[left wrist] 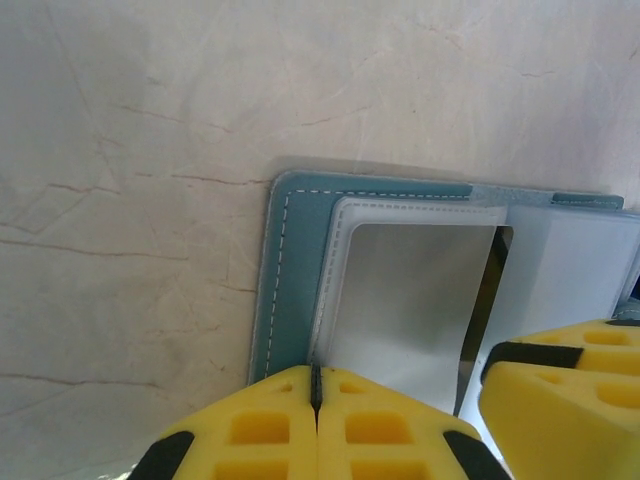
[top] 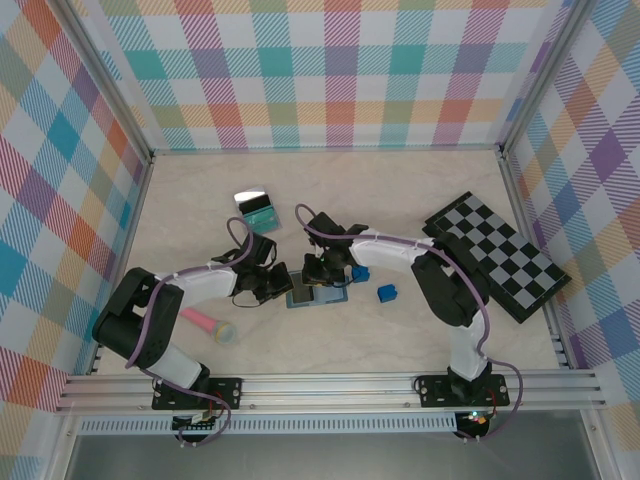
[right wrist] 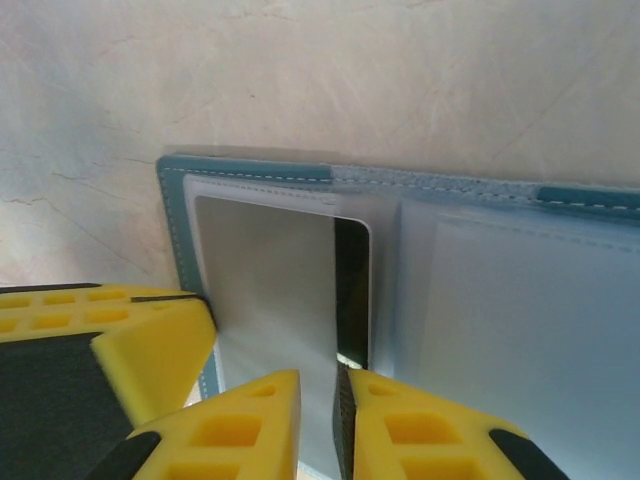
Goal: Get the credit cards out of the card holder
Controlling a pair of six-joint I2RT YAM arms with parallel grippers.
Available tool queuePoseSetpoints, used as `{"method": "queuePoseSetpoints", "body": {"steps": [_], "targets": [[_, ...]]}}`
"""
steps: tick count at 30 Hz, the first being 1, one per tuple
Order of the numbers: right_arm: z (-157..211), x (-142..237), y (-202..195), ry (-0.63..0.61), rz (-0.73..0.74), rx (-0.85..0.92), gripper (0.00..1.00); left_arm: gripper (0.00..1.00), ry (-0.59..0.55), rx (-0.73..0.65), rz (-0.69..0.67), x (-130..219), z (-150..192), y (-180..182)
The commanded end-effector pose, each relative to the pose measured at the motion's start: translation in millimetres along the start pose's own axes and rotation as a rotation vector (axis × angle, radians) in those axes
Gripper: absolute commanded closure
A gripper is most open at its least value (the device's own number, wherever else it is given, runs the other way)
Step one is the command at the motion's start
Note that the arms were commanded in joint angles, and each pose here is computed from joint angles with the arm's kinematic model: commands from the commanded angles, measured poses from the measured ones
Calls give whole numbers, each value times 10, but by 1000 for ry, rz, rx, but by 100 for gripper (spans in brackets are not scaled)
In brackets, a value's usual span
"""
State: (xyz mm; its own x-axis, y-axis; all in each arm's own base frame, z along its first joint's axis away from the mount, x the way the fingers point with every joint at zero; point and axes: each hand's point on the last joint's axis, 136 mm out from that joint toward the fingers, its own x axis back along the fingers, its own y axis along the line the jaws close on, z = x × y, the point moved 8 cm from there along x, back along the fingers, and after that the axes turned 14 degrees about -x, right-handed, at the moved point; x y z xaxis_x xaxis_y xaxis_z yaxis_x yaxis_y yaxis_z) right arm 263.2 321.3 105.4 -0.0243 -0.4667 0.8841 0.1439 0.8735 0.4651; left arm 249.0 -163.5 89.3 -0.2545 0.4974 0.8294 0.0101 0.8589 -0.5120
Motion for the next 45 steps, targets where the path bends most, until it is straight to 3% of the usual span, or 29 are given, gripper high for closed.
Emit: {"method": "queuePoseSetpoints", "body": {"steps": [1, 28, 45], "targets": [[-38, -42, -42, 9, 34, 7, 81, 96, 14, 7, -30, -62, 27, 37], [-84, 53, -165, -74, 107, 2, 79, 100, 21, 13, -105, -108, 103, 178], [-22, -58, -34, 40, -26, 53, 83, 100, 29, 14, -87, -126, 90, 154]]}}
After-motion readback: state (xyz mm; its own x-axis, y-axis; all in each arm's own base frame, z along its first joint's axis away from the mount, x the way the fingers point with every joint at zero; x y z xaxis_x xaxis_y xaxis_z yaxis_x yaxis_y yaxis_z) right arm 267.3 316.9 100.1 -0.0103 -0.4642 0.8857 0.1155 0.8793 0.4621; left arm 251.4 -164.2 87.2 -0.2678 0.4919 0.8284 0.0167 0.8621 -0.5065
